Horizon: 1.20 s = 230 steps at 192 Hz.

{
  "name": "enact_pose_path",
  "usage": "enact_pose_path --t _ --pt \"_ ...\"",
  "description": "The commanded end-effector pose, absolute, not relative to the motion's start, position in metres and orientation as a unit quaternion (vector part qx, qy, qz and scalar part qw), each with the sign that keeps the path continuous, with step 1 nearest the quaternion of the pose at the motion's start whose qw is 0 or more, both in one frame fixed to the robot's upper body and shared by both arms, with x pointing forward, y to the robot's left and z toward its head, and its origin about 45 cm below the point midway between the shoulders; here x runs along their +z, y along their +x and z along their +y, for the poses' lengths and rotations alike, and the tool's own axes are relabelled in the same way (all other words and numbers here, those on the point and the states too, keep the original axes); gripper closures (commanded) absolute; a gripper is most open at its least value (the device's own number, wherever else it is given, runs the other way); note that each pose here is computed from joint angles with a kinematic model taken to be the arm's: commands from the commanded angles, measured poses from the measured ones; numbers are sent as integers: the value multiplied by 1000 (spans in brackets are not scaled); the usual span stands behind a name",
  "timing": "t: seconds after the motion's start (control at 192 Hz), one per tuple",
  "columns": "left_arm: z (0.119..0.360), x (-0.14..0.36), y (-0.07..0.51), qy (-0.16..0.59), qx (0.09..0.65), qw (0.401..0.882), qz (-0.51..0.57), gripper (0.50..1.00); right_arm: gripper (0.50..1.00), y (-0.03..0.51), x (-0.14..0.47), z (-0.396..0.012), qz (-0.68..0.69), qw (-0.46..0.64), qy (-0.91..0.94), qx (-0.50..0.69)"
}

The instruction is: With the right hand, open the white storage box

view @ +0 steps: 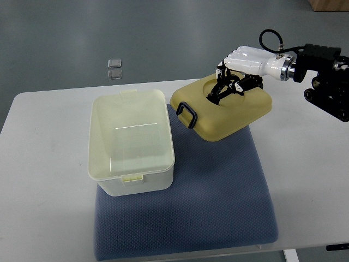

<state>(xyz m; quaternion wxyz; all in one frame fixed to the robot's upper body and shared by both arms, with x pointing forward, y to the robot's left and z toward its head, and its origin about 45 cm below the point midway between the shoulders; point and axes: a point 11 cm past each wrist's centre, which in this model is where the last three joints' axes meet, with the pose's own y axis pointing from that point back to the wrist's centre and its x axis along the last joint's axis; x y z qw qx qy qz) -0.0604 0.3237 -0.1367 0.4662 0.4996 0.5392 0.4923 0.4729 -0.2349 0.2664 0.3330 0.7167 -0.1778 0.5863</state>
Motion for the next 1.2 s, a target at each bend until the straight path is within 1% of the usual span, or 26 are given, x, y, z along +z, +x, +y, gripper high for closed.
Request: enact_pose_path --t 0.0,0.235,0.24,0.245,0.25,0.255,0.261,0.266,0.271,0.276,0.281,0.292,0.297,0.302,0.308,0.313,0.318,0.323,0.328,0.386,0.412,0.433,0.709,0.959,1.063,1.194 --pt "324 -137 -60 499 493 466 539 500 1000 469 251 -222 -171 327 728 578" --pt "324 -137 -61 500 492 466 539 500 993 455 226 -202 -165 306 743 572" --pt "324 -137 -60 499 492 467 539 500 961 455 225 -201 -165 304 743 573" --pt "324 -137 -60 499 492 467 539 500 961 455 225 -201 -165 304 743 573" --pt "324 -137 -61 499 492 466 540 500 928 455 225 -201 -166 303 742 575" --pt "324 -137 -61 499 492 466 540 500 928 455 225 -201 -166 303 742 575" --pt "324 -137 -60 499 492 467 539 500 898 454 225 -200 -165 302 741 576" --pt "324 -137 -60 499 492 467 539 500 897 454 225 -200 -165 302 741 576" --pt "324 -137 -61 500 492 466 539 500 863 454 224 -200 -167 301 740 577" --pt "324 -137 -61 500 492 466 539 500 863 454 224 -200 -167 301 740 578" --pt "324 -137 -61 499 492 466 540 500 824 453 224 -200 -166 300 740 579" --pt "324 -137 -61 499 492 466 540 500 824 453 224 -200 -166 300 740 579" --pt "324 -137 -61 500 492 466 539 500 783 453 224 -200 -167 299 739 580" --pt "324 -137 -61 500 492 466 539 500 783 453 224 -200 -167 299 739 580" --pt "324 -137 -60 499 493 466 539 500 744 453 224 -200 -167 298 739 581" --pt "324 -137 -60 499 493 466 539 500 744 453 224 -200 -167 298 739 581" --pt "324 -137 -61 499 492 466 540 500 716 453 224 -199 -168 297 738 582" --pt "324 -137 -61 499 492 466 540 500 715 453 224 -199 -168 297 738 582" --pt "324 -137 -61 499 492 466 540 500 691 453 224 -199 -168 297 738 583" --pt "324 -137 -61 499 492 466 540 500 626 451 225 -197 -165 293 738 585" --pt "324 -137 -60 499 492 467 539 500 581 450 226 -194 -164 289 739 586" --pt "324 -137 -61 500 492 466 539 500 572 449 227 -191 -162 285 740 587" --pt "324 -137 -60 499 493 466 539 500 574 454 251 -189 -157 279 743 588" --pt "324 -137 -61 500 492 466 539 500 574 469 286 -203 -179 286 809 482" --pt "324 -137 -61 500 492 466 539 500 574 476 317 -201 -225 229 848 421" --pt "324 -137 -61 499 492 466 540 500 576 482 349 -201 -296 84 911 274"
